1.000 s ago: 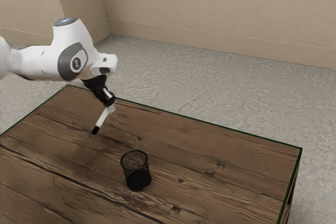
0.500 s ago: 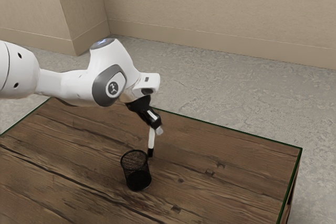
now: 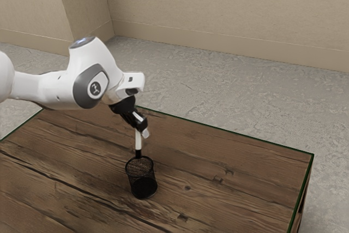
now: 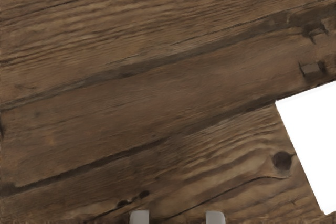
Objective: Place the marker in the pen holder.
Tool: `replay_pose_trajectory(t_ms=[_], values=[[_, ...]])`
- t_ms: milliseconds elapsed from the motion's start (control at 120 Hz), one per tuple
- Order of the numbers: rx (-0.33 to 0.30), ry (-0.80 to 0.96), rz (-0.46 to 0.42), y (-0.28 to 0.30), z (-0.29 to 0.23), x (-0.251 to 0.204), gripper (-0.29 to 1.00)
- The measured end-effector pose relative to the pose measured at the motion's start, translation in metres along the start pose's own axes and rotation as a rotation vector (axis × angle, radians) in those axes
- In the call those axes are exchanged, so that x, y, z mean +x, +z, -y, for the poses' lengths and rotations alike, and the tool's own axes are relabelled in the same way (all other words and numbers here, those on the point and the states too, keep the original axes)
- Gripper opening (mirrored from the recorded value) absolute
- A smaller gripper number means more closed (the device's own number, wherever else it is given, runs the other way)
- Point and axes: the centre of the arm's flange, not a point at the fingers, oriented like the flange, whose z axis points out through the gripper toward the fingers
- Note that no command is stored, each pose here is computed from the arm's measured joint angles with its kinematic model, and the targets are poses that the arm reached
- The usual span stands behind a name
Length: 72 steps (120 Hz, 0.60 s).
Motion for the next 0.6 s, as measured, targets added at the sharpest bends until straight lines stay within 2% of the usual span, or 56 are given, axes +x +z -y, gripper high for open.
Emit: replay_pose_trajectory(t_ms=[283,500,533,600], values=[[-0.011,0.010,0.042,0.016,-0.011,-0.014,-0.05],[-0.035,0.037,0.042,0.015,-0.020,-0.012,0.39],[-0.022,0.072,0.017,-0.005,-0.022,0.005,0.43],[0.081,0.223,-0.057,-0.123,-0.034,0.081,0.51]])
